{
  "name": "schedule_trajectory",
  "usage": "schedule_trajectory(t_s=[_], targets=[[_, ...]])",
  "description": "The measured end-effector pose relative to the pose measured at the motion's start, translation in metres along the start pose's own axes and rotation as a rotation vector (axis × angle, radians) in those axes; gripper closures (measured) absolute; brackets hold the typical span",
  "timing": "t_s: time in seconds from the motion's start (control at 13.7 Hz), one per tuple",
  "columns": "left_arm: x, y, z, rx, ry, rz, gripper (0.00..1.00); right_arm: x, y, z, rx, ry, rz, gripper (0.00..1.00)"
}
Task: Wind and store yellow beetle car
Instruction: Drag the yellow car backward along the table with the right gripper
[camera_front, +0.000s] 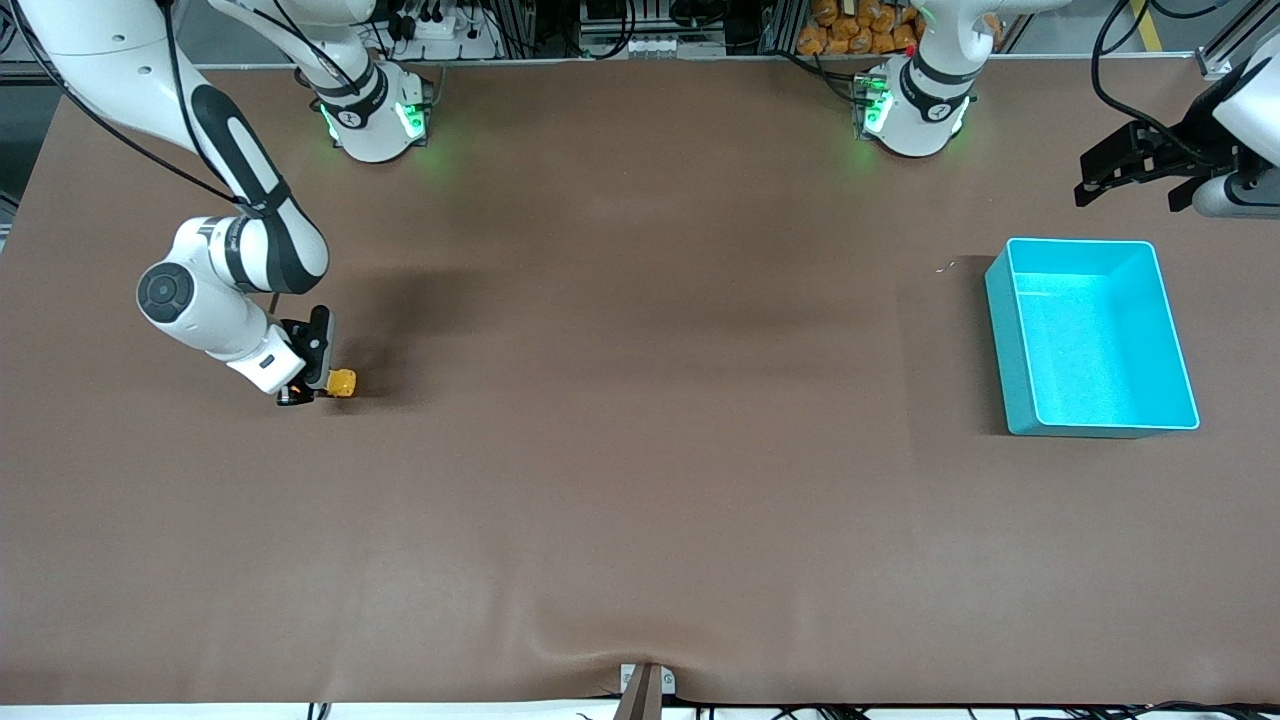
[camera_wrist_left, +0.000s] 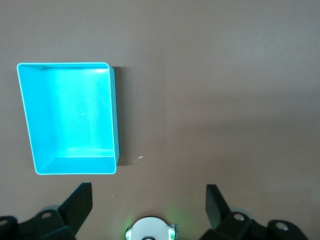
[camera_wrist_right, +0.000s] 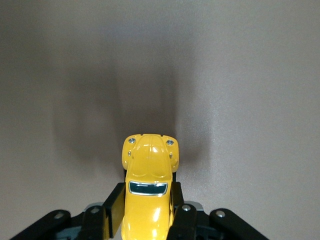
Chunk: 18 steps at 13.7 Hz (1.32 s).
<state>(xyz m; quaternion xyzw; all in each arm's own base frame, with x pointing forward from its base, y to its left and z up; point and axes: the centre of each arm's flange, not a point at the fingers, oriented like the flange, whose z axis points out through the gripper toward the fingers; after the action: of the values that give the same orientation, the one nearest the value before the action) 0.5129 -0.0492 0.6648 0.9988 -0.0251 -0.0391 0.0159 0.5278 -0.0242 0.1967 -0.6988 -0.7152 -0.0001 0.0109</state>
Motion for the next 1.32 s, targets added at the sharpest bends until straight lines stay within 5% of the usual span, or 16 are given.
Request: schedule_trajectory(t_s=[1.32], targets=[[0.000, 0.000, 0.000, 0.000, -0.003, 0.000, 0.00, -0.062, -0.004, 0.000, -0.005, -0.003, -0.046, 0.59]])
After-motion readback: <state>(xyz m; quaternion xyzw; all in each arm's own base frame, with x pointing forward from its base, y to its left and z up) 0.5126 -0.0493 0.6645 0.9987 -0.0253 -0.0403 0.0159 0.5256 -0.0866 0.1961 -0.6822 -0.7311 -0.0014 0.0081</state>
